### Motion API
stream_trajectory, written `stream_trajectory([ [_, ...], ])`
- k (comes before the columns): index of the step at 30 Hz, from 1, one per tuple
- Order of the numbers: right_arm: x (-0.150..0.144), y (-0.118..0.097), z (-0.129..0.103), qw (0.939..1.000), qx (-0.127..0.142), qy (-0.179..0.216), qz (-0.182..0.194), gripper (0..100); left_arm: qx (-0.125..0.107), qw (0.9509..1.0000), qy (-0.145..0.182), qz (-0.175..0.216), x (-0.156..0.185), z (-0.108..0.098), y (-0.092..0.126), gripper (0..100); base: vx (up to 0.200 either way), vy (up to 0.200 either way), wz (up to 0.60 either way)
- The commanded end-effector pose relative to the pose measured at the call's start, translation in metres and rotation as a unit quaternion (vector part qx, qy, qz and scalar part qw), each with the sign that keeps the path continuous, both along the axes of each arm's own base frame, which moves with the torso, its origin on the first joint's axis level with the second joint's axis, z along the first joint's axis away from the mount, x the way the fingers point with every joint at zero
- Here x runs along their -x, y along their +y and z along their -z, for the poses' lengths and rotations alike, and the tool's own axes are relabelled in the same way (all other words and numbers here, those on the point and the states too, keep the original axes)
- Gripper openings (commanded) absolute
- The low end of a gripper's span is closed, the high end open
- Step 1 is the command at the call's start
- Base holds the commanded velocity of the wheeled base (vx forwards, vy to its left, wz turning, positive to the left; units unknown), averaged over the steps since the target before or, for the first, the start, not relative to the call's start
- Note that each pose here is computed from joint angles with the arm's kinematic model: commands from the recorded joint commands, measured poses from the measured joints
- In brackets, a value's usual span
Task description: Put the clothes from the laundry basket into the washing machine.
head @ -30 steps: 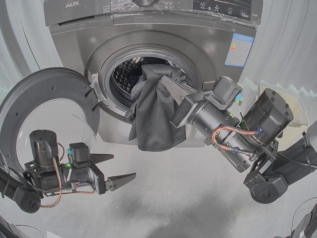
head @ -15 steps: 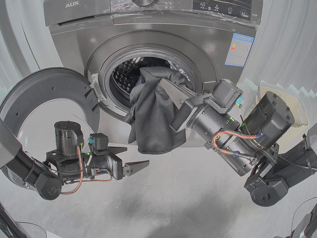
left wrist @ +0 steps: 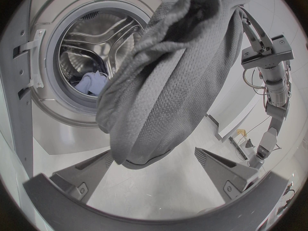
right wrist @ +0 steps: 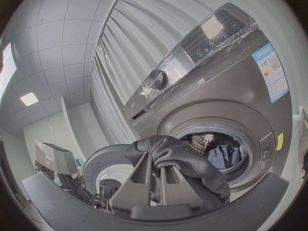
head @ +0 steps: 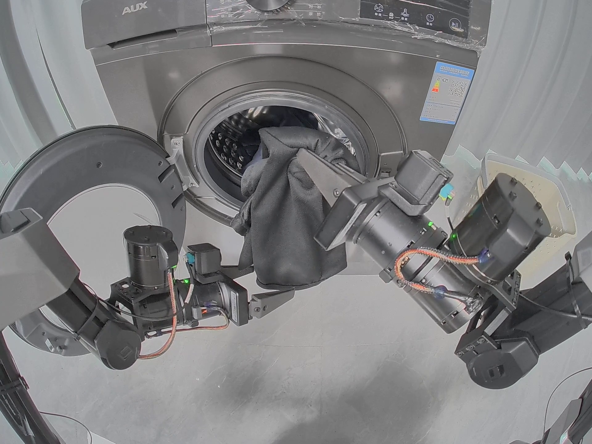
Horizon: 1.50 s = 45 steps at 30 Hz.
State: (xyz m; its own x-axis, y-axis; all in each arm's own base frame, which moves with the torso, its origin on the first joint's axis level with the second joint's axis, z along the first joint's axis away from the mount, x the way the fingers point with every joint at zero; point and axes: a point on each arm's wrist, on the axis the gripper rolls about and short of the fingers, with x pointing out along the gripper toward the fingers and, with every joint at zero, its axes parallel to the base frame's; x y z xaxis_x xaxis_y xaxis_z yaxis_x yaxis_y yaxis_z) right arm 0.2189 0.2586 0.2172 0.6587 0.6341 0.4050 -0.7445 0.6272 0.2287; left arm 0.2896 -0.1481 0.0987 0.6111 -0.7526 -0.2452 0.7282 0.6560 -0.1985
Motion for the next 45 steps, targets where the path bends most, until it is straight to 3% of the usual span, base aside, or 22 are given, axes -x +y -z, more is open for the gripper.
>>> stream_trajectory([
  [1, 0.001, 0.0, -0.001, 1.0, -0.002, -0.001, -0.002, 0, 0.0, 1.0, 0.0, 0.008, -0.004, 0.006, -0.007, 100, 0.0, 0.0, 0.0],
  [9, 0.001, 0.0, 0.001, 1.0, 0.0, 0.001, -0.001, 0, 0.016, 0.9996, -0.021, 0.014, -0.007, 0.012, -0.016, 100, 0.0, 0.0, 0.0],
  [11, 0.001, 0.001, 0.002, 1.0, 0.001, 0.002, -0.001, 0, 0.03, 0.9991, -0.021, 0.022, -0.003, 0.008, -0.022, 100, 0.0, 0.0, 0.0],
  [19, 0.0, 0.0, 0.002, 1.0, 0.001, 0.003, -0.001, 0, 0.033, 0.9984, -0.022, 0.039, 0.003, 0.011, -0.032, 100, 0.0, 0.0, 0.0],
  [28, 0.0, 0.0, 0.002, 1.0, -0.001, 0.002, 0.002, 0, 0.044, 0.9977, -0.051, -0.005, -0.011, 0.018, -0.037, 100, 0.0, 0.0, 0.0],
  [29, 0.0, 0.0, 0.002, 1.0, -0.002, 0.001, 0.002, 0, 0.044, 0.9978, -0.05, -0.006, -0.01, 0.019, -0.037, 0, 0.0, 0.0, 0.0],
  [35, -0.003, -0.001, 0.003, 1.0, -0.001, 0.003, 0.009, 0, 0.04, 0.9983, -0.043, 0.004, 0.001, 0.021, -0.037, 0, 0.0, 0.0, 0.0],
  [40, -0.006, -0.004, 0.005, 0.9998, 0.002, 0.006, 0.017, 0, 0.054, 0.9963, -0.064, 0.018, 0.026, 0.014, -0.033, 0, 0.0, 0.0, 0.0],
  [45, -0.01, -0.006, 0.011, 0.9996, 0.009, 0.014, 0.024, 0, 0.076, 0.9913, -0.091, 0.057, 0.068, -0.005, -0.031, 0, 0.0, 0.0, 0.0],
])
